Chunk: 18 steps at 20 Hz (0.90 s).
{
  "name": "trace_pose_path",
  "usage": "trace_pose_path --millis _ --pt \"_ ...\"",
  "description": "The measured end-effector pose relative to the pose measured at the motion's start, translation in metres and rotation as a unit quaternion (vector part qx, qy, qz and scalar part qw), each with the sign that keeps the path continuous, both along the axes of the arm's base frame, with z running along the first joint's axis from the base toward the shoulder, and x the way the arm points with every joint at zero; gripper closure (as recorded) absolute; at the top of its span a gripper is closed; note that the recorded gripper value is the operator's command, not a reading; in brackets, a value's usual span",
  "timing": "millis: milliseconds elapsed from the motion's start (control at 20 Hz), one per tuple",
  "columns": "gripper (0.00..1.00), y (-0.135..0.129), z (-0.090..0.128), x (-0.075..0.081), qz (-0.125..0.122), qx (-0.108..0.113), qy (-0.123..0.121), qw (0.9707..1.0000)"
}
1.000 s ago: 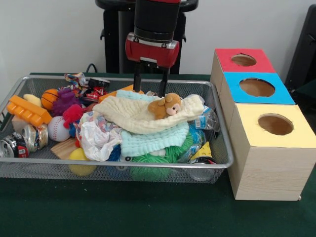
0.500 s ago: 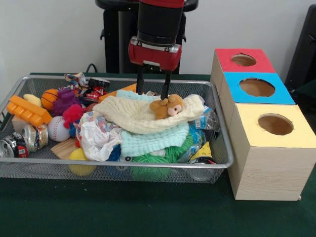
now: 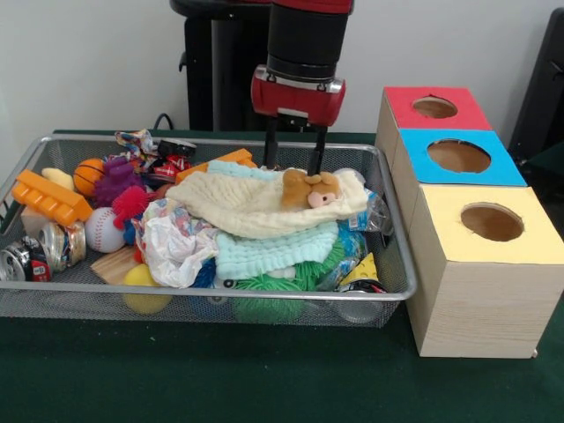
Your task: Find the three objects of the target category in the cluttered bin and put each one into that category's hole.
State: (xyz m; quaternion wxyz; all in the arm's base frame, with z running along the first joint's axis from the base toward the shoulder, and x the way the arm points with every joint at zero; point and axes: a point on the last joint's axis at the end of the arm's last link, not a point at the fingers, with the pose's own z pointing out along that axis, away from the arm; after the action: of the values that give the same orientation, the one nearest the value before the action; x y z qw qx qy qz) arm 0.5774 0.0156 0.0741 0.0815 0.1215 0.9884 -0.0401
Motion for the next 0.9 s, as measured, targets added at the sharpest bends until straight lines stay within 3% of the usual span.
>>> trace_pose_path --millis 900 --pt "0.0 0.007 0.04 0.014 0.006 -0.002 -0.029 0.9996"
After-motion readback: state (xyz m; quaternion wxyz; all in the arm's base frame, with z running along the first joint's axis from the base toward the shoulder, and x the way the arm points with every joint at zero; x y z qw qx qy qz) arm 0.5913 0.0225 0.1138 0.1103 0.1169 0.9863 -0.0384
